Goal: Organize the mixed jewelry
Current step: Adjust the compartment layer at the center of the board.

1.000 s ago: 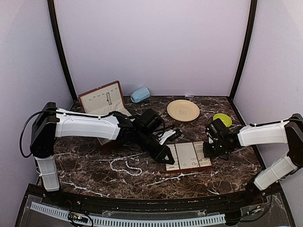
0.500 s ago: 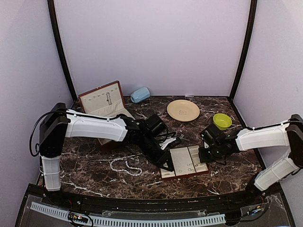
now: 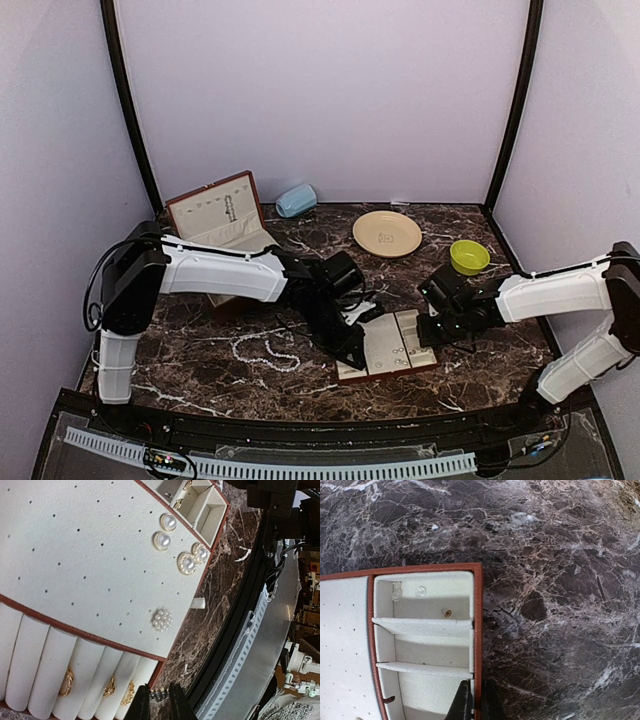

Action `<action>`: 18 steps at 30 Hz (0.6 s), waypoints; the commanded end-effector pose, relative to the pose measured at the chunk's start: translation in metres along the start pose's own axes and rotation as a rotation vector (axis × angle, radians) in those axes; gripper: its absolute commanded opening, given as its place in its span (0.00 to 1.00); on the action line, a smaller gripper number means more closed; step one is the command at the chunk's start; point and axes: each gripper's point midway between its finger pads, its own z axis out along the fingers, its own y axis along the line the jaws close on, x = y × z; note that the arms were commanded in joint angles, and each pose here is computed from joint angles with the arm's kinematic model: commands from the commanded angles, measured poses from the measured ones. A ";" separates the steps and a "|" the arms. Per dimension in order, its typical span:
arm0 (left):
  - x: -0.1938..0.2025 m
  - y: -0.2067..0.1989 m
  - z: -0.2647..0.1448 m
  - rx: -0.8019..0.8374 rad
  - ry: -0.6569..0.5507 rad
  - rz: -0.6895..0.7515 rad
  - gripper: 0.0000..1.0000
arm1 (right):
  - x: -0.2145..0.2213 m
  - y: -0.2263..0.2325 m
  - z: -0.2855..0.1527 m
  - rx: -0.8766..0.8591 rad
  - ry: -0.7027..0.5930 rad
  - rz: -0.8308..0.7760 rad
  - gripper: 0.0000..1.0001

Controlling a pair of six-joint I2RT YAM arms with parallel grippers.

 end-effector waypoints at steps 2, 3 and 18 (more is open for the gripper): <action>0.002 0.001 0.000 -0.050 0.028 0.022 0.05 | 0.004 0.006 0.005 -0.016 0.003 0.006 0.00; 0.000 -0.002 0.000 -0.049 0.026 0.031 0.05 | 0.005 0.006 0.005 -0.016 0.004 0.006 0.00; -0.002 -0.001 0.013 -0.048 0.052 0.039 0.05 | 0.006 0.008 0.008 -0.014 0.005 -0.001 0.00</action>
